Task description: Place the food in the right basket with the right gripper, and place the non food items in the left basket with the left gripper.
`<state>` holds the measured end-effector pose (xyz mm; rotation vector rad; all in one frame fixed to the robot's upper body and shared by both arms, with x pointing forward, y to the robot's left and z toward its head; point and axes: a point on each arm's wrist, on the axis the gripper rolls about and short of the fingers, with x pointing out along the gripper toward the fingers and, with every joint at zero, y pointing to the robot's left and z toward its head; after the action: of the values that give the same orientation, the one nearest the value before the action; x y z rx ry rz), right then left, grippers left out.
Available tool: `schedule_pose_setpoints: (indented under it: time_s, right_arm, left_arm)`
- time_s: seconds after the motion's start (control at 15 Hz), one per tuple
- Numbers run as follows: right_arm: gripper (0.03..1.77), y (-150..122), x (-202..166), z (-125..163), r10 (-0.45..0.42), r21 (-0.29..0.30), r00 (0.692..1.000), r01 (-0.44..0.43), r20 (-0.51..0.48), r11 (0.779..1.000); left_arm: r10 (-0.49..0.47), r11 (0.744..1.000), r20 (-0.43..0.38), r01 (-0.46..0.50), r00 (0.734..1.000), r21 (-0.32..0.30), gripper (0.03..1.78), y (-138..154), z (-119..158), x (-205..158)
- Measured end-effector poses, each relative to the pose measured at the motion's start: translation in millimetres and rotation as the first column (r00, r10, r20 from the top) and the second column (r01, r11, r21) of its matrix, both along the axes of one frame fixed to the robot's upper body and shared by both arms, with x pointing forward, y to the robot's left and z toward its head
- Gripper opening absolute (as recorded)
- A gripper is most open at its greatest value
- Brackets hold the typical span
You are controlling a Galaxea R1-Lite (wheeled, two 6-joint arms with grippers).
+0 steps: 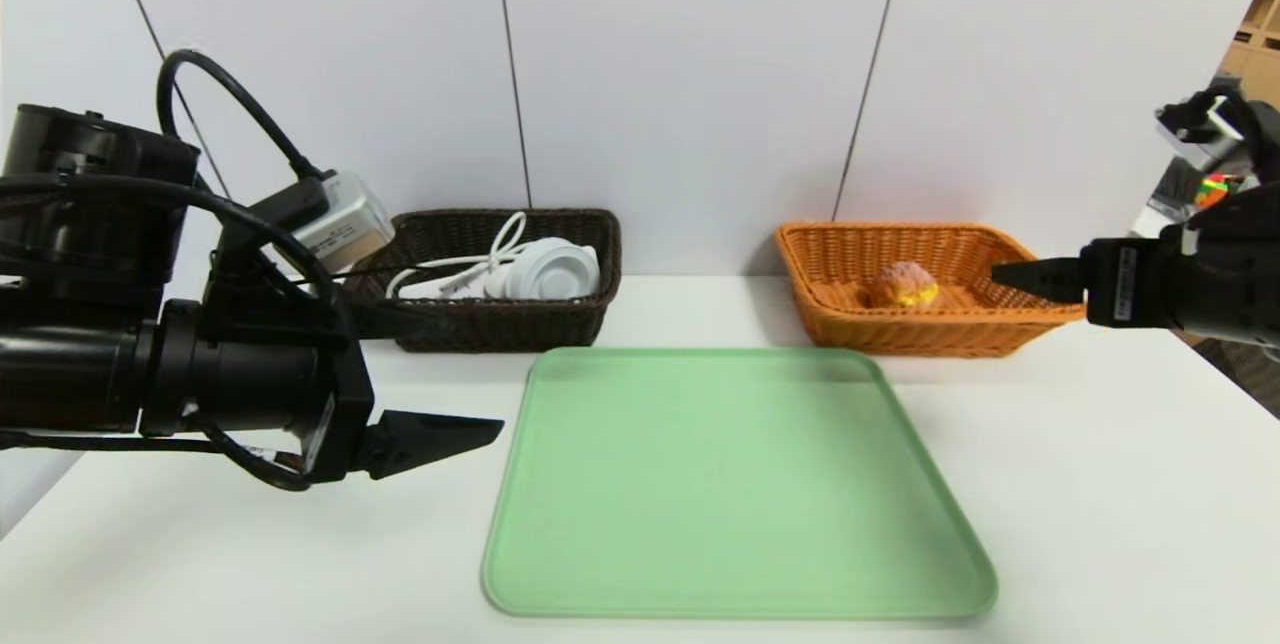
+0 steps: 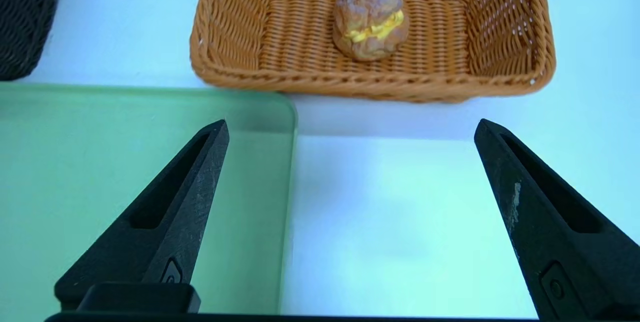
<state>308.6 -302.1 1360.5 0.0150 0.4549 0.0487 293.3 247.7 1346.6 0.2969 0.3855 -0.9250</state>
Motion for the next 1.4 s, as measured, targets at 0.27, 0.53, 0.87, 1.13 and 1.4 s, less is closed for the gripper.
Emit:
schedule_pose_setpoints:
  time_s: [0.27, 0.53, 0.87, 1.13, 1.4]
  right_arm:
    - [1.69, -7.3, -48.8, -3.4, 0.007, 0.004, 1.000, -0.007, 0.022, 1.000]
    - [1.69, -13.8, -87.2, -3.4, 0.008, 0.010, 0.999, -0.008, 0.050, 1.000]
    - [1.69, -21.8, -132.3, 0.6, 0.006, 0.018, 0.995, -0.008, 0.096, 1.000]
    - [1.69, -28.5, -170.1, -2.2, 0.005, 0.026, 0.991, -0.008, 0.136, 1.000]
    - [1.69, -34.4, -199.8, -9.3, -0.031, 0.032, 0.983, 0.026, 0.182, 0.999]
  left_arm:
    - [0.196, 0.980, -0.027, -0.197, 0.980, -0.029, 1.69, 8.6, 8.3, -9.7]
    - [0.396, 0.917, -0.033, -0.397, 0.918, -0.044, 1.69, 17.9, 12.8, -24.0]
    - [0.464, 0.885, -0.011, -0.464, 0.886, -0.028, 1.69, 31.8, 0.9, -53.6]
    - [0.529, 0.848, 0.013, -0.528, 0.849, -0.034, 1.69, 49.8, -12.0, -82.8]
    - [0.592, 0.806, 0.041, -0.590, 0.805, -0.054, 1.69, 64.7, -27.4, -112.9]
